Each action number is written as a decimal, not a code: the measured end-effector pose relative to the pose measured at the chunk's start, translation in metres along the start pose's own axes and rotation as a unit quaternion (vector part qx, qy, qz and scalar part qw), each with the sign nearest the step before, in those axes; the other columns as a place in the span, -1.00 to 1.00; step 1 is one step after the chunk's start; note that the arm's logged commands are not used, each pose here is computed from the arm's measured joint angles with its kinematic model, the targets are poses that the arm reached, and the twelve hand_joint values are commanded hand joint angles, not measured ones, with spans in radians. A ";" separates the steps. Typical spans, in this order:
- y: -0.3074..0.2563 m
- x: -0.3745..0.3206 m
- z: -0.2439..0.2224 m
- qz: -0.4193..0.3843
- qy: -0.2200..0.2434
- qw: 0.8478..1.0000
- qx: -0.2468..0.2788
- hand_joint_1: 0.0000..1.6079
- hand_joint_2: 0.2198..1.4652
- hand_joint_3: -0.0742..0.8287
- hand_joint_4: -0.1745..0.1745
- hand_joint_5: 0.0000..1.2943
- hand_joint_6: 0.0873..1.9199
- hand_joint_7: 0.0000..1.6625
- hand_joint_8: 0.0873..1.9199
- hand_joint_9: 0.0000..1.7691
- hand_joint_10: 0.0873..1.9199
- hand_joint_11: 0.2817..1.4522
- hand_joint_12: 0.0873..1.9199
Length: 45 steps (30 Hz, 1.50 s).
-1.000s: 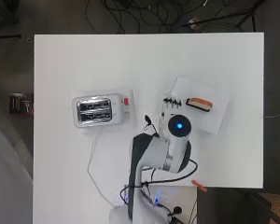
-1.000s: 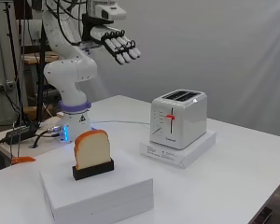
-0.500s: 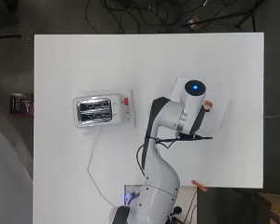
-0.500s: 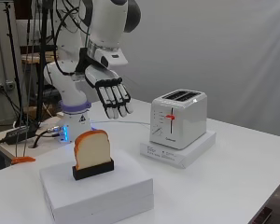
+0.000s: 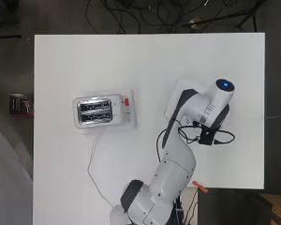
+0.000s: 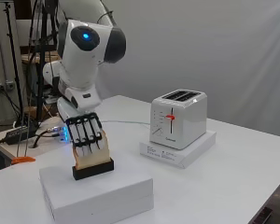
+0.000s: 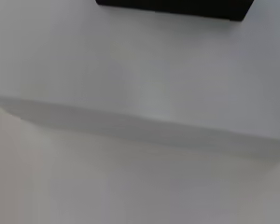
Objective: Teleoperate dual arm-hand system to toast a bread
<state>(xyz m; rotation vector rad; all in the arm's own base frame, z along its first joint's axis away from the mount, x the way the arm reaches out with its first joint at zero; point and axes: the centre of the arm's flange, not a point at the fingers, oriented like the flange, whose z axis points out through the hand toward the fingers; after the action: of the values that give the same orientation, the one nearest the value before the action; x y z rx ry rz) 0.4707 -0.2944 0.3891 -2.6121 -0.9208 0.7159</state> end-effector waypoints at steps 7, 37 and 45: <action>0.003 -0.002 0.022 0.015 -0.097 0.994 -0.043 0.52 0.55 -0.84 -0.98 0.03 0.29 0.25 0.02 0.57 -0.96 -0.09 -0.82; -0.394 0.303 -0.053 -0.413 -0.088 0.874 -0.240 0.08 0.67 -0.84 1.00 0.10 0.41 0.61 -1.00 0.63 -1.00 -0.25 -0.64; -0.344 0.215 -0.108 -0.390 0.046 0.884 -0.255 0.52 0.50 -0.84 -0.93 0.12 0.28 0.36 -0.21 0.60 -1.00 -0.19 -0.94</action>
<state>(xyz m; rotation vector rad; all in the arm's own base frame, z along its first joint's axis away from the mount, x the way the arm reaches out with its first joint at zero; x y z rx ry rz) 0.4997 0.0947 0.5437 -2.2609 -2.1643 0.1293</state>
